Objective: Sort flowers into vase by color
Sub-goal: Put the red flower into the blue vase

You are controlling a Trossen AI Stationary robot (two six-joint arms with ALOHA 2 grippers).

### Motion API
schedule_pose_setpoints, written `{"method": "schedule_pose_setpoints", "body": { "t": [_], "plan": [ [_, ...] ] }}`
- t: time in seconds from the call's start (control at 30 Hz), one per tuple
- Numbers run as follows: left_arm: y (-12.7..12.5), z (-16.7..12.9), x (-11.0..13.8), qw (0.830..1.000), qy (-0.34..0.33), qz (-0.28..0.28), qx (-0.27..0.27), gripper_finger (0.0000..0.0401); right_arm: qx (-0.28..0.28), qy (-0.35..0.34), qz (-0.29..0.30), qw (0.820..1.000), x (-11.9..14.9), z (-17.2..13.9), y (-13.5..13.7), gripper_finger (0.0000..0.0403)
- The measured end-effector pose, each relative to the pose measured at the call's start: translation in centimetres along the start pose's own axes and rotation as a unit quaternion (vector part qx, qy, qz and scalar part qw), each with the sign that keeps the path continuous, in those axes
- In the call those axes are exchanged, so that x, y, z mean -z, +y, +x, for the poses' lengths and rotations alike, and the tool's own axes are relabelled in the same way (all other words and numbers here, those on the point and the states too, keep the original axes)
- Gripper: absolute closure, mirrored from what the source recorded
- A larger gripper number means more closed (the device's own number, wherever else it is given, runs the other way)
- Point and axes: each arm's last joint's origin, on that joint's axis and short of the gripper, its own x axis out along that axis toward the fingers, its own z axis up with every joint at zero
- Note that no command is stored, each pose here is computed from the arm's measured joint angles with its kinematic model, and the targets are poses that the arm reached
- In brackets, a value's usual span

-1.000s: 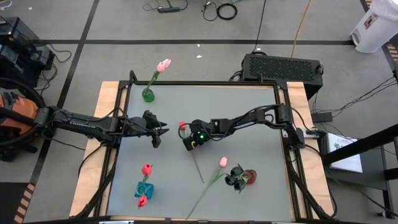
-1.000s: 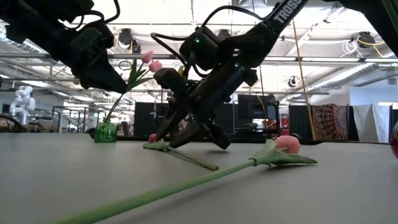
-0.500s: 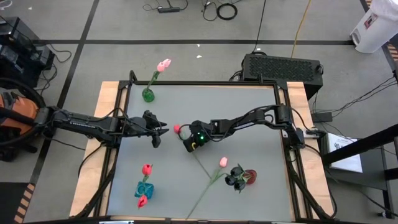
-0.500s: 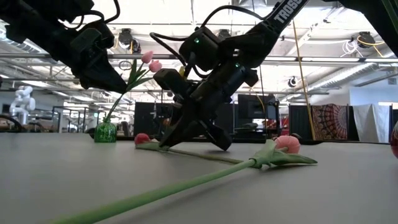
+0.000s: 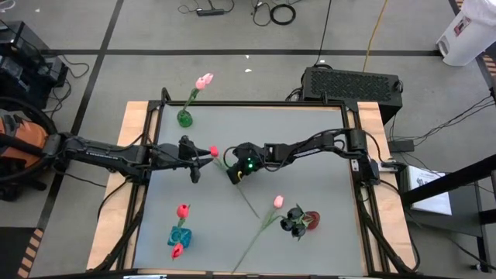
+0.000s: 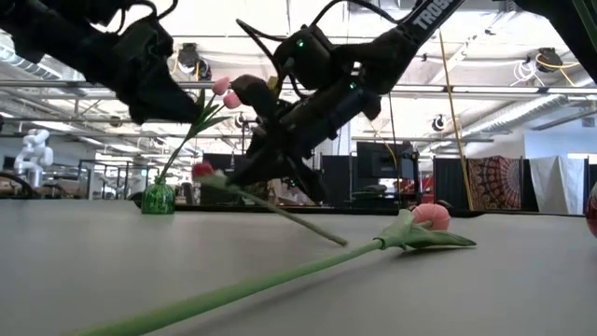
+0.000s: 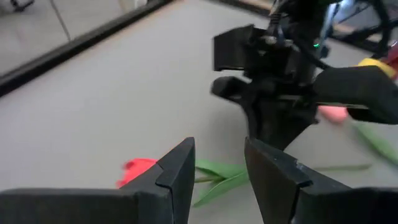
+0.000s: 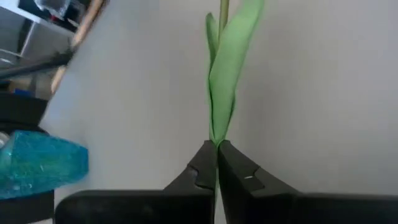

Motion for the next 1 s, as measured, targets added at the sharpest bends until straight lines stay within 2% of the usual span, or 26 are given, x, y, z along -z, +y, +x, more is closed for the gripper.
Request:
{"method": "schedule_pose_setpoints", "body": {
  "t": [0.33, 0.47, 0.63, 0.77, 1.0],
  "plan": [
    [-0.4, -1.7, -2.2, 0.993, -0.1, 0.02, 0.057, 0.0255, 0.021, -0.077, -0.08, 0.994, -2.7, -3.8, 1.8, 0.0403],
    [-0.4, -2.5, -2.6, 0.989, -0.12, 0.027, 0.081, 0.0255, 0.027, -0.118, -0.125, 0.985, -3.7, -6.3, 3.5, 0.0403],
    [-0.4, -3.3, -3.0, 0.984, -0.141, 0.029, 0.108, 0.0255, 0.004, -0.167, -0.179, 0.97, -4.4, -9.7, 6.2, 0.0402],
    [-0.7, -3.7, -3.7, 0.973, -0.173, 0.026, 0.151, 0.0255, -0.006, -0.203, -0.21, 0.956, -4.1, -11.4, 8.2, 0.0402],
    [-1.5, -4.7, -5.1, 0.935, -0.241, 0.044, 0.255, 0.0255, -0.075, -0.265, -0.261, 0.925, -3.0, -12.3, 11.4, 0.0402]
  ]
}}
